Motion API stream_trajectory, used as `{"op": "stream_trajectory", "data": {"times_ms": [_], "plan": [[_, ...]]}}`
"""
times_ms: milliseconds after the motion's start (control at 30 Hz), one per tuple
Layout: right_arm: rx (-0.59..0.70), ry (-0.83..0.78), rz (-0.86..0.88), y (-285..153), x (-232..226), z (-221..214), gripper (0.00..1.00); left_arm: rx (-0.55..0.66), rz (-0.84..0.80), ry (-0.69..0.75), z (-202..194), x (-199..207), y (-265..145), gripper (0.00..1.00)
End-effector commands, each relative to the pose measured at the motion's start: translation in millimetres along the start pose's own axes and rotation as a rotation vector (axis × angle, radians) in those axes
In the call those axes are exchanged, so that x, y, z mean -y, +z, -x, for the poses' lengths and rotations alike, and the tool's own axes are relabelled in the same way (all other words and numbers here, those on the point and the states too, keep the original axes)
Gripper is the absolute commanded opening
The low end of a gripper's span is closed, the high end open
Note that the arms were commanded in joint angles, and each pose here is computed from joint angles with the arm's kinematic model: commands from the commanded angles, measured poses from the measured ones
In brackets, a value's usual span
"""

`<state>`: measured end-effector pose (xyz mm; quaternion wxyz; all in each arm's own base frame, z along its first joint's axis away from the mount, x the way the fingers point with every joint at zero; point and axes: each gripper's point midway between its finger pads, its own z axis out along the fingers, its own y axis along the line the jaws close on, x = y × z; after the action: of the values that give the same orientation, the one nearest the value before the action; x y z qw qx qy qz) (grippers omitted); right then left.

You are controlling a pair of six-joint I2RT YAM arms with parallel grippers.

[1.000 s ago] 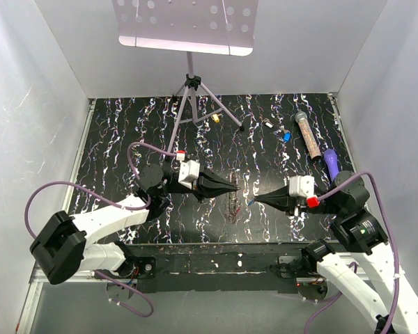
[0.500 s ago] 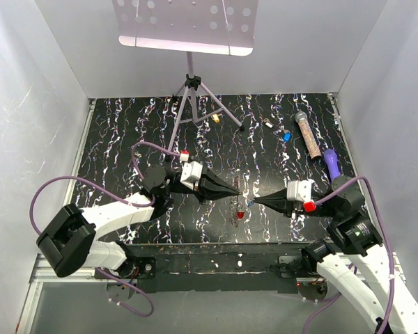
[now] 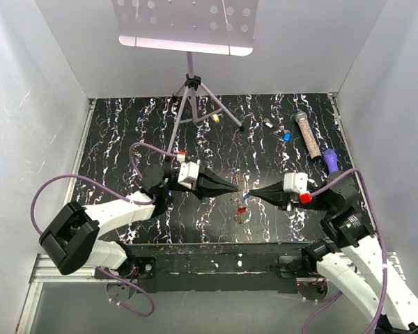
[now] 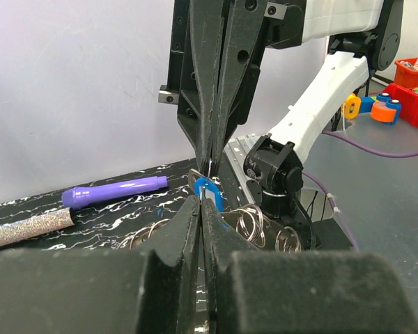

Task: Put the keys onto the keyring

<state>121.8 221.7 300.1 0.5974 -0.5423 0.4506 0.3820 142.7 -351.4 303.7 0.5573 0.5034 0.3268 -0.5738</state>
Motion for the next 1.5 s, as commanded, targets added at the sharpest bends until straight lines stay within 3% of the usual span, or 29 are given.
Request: {"op": "stream_trajectory", "data": {"times_ms": [0,533,1467], "plan": [[0.057,-0.038,-0.011,3,8,17,0.01,0.039,0.025,0.068,14,-4,-1,0.0],[0.064,-0.025,-0.031,10,18,19,0.01,0.111,0.089,0.041,22,-12,1,0.0],[0.077,0.015,-0.021,13,19,24,0.01,0.105,0.122,0.065,21,-13,0,0.0]]}}
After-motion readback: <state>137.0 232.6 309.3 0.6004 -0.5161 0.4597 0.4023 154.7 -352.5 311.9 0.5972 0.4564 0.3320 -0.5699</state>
